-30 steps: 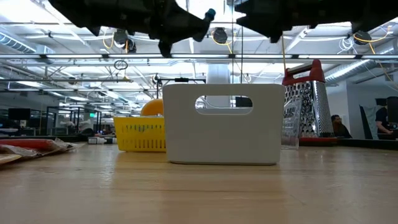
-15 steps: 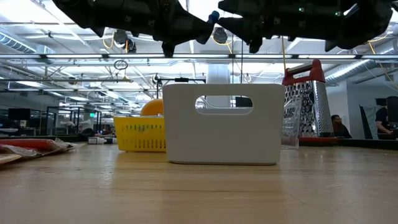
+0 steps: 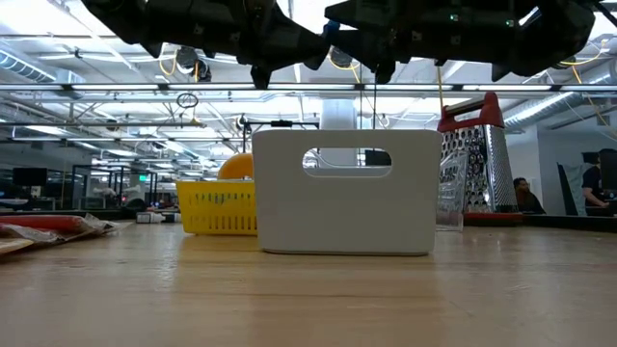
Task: Pick & Place Food Item
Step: Put the blue food coloring bottle into the gray bin
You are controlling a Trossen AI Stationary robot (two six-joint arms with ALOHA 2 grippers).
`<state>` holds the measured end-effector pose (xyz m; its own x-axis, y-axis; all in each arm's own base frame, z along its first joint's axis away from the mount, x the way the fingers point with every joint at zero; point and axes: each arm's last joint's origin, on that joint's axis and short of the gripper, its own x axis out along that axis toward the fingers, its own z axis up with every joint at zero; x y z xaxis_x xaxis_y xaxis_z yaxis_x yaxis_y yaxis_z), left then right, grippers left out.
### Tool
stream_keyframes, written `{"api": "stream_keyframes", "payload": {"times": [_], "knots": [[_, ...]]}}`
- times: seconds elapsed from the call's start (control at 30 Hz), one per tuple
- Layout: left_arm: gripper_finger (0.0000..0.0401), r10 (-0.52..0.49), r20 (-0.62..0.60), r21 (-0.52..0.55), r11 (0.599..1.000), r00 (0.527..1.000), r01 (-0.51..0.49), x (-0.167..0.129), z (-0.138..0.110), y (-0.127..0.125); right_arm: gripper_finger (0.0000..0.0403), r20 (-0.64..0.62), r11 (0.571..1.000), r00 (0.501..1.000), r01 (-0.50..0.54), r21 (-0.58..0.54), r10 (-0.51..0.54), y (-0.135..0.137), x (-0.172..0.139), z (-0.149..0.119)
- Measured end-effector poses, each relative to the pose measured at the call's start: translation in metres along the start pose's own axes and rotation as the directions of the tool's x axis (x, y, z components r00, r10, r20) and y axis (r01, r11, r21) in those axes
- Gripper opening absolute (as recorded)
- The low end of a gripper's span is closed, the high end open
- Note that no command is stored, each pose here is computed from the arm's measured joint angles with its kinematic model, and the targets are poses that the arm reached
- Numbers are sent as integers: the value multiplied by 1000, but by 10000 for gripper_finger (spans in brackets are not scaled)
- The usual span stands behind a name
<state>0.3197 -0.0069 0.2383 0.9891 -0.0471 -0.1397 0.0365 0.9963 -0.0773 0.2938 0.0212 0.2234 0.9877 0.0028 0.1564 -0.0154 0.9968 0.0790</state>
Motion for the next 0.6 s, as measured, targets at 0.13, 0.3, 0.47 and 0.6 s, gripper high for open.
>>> {"api": "stream_keyframes", "payload": {"times": [0.13,0.3,0.47,0.6], "knots": [[37,0,-1,-1,1000,1000,0,0,0,0,176,-27,1000,1000,7,-3,-7,-2,0,-3],[37,-1,-1,-2,1000,1000,1,0,0,0,131,-25,1000,1000,10,-4,-10,-2,0,-2],[37,-1,0,-1,1000,1000,1,0,0,0,86,-25,1000,1000,11,-5,-11,-3,0,-2],[37,-2,-1,-2,1000,1000,2,0,0,0,65,-26,1000,1000,10,-16,-11,-3,0,-2]]}}
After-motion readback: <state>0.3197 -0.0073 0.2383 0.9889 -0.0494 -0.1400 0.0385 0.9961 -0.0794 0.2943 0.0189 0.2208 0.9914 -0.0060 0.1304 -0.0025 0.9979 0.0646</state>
